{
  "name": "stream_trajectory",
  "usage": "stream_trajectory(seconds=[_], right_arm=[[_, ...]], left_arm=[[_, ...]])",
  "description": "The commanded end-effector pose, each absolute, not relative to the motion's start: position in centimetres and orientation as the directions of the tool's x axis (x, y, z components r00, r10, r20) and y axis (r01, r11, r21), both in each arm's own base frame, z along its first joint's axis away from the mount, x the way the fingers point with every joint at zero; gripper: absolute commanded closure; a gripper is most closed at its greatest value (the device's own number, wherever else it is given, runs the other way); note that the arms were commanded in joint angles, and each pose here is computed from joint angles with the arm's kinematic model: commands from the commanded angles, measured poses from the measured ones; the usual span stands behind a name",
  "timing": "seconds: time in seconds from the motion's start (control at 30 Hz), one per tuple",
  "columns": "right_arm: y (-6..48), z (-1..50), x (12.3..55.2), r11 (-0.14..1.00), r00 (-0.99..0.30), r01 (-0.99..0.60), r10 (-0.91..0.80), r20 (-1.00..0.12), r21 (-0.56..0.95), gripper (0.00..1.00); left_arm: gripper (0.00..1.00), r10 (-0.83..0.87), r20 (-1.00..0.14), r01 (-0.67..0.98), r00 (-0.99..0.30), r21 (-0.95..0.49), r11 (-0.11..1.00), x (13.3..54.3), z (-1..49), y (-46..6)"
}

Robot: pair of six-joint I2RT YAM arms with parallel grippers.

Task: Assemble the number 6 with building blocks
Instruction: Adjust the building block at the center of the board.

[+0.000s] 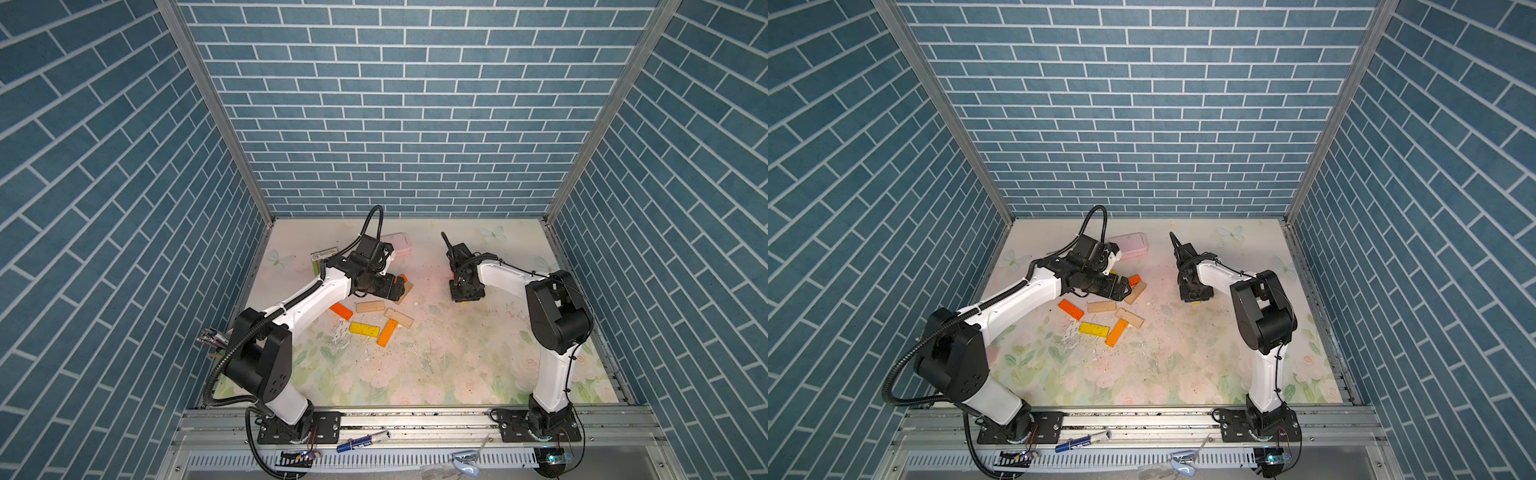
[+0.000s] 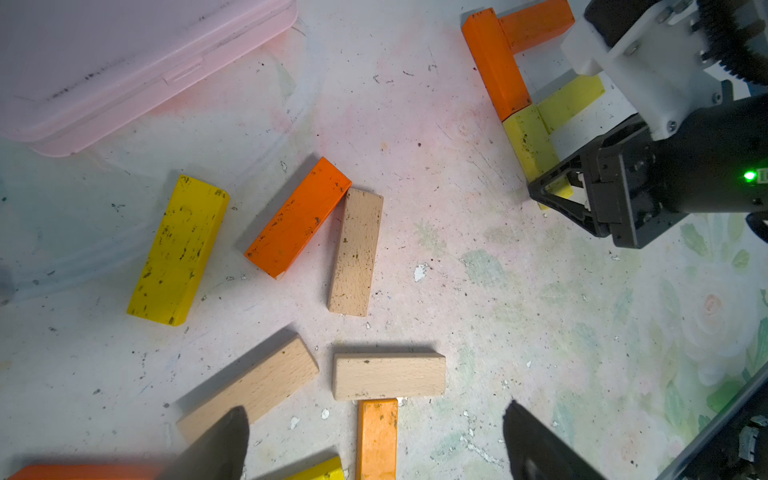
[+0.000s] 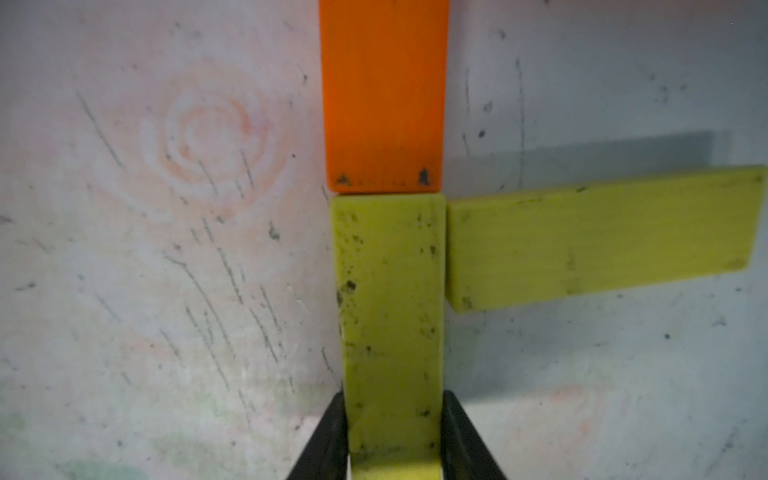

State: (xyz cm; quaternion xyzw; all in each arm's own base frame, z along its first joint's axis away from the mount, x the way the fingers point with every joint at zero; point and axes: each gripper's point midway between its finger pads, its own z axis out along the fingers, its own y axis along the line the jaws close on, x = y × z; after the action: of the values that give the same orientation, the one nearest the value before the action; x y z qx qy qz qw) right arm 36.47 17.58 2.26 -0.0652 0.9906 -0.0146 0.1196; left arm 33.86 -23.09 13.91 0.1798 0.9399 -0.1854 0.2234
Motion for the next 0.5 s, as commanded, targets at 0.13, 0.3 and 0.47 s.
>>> stream_trajectory(seconds=[0.13, 0.3, 0.47], right_arm=[[18.2, 5.2, 38.2, 0.992, -0.953, -0.123, -0.128, -0.275, -0.037, 0.47], [18.4, 10.8, 39.5, 0.991, -0.917, -0.134, -0.13, -0.378, -0.017, 0.43], [18.1, 14.2, 39.3, 0.991, -0.873, -0.129, -0.103, -0.477, 0.022, 0.43]], left_arm=[[0.04, 0.247, -0.486, 0.413, -0.838, -0.269, 0.87, 33.6, 14.1, -22.8], [0.04, 0.248, -0.49, 0.412, -0.836, -0.26, 0.873, 33.6, 14.3, -22.6], [0.04, 0.249, -0.486, 0.401, -0.838, -0.237, 0.885, 33.7, 14.1, -22.2]])
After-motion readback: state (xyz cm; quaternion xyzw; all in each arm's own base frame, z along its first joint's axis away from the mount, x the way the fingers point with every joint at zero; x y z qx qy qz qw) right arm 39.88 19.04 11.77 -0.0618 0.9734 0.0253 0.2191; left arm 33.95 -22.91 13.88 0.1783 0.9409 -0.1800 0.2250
